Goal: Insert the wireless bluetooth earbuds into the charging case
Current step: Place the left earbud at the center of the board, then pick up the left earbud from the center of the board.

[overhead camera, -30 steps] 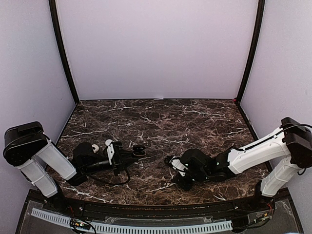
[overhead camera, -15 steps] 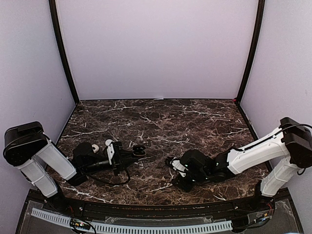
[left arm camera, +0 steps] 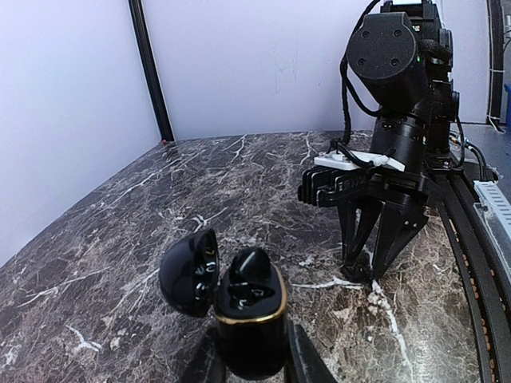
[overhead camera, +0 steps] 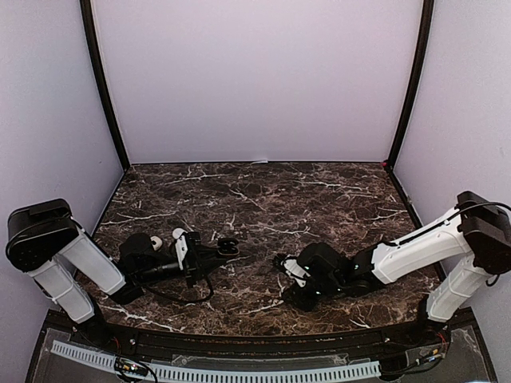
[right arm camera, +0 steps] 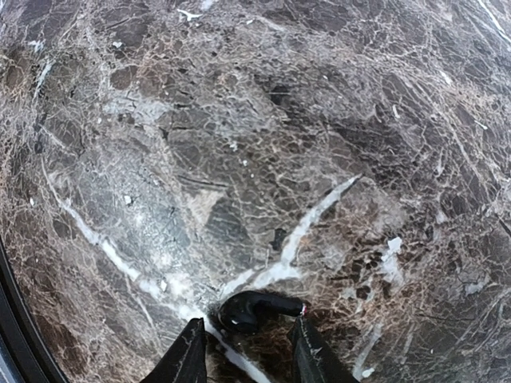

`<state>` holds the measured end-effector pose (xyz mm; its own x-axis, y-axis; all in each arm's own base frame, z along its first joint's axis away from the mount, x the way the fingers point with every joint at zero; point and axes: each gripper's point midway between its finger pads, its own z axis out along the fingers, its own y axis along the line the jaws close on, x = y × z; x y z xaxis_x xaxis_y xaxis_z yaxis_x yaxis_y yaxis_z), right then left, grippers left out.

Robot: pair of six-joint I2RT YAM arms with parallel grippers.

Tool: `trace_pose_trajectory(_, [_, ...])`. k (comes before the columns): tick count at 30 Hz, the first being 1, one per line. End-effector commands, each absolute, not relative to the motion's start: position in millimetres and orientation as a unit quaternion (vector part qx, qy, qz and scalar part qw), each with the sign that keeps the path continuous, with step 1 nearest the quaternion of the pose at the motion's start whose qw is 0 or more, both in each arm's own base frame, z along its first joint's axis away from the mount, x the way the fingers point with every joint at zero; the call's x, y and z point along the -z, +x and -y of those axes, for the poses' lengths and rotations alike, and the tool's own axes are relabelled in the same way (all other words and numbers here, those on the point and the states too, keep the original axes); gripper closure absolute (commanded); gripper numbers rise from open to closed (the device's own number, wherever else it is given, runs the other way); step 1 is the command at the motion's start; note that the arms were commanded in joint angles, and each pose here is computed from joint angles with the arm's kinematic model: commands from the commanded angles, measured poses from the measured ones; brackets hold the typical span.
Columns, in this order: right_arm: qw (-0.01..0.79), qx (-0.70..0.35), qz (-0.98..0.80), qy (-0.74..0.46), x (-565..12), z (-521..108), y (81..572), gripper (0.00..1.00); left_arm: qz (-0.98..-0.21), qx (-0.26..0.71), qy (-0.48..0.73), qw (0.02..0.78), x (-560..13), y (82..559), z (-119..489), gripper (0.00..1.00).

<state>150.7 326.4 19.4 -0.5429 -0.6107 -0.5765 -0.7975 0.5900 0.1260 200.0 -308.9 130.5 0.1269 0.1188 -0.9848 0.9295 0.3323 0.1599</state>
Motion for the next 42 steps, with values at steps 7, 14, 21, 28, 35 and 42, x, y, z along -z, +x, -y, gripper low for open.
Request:
trace_pose_trajectory(7, [0.230,-0.194,-0.858,-0.416,-7,-334,152,0.61,-0.560,0.348,0.462,0.593,-135,203,312,1.00])
trace_pose_trajectory(14, [0.226,-0.193,-0.856,-0.422,-4,-339,153,0.59,-0.560,0.348,0.461,0.594,-135,203,311,1.00])
trace_pose_trajectory(21, [0.225,-0.173,-0.861,-0.421,0,-330,154,0.62,-0.560,0.348,0.461,0.594,-136,203,312,1.00])
trace_pose_trajectory(28, [0.238,-0.156,-0.865,-0.414,1,-318,156,0.61,-0.561,0.349,0.461,0.593,-135,204,312,1.00])
trace_pose_trajectory(35, [0.255,-0.145,-0.875,-0.386,8,-311,153,0.59,-0.561,0.350,0.461,0.592,-135,203,312,1.00])
trace_pose_trajectory(42, [0.270,-0.126,-0.884,-0.361,13,-307,150,0.56,-0.560,0.351,0.460,0.592,-136,203,312,1.00])
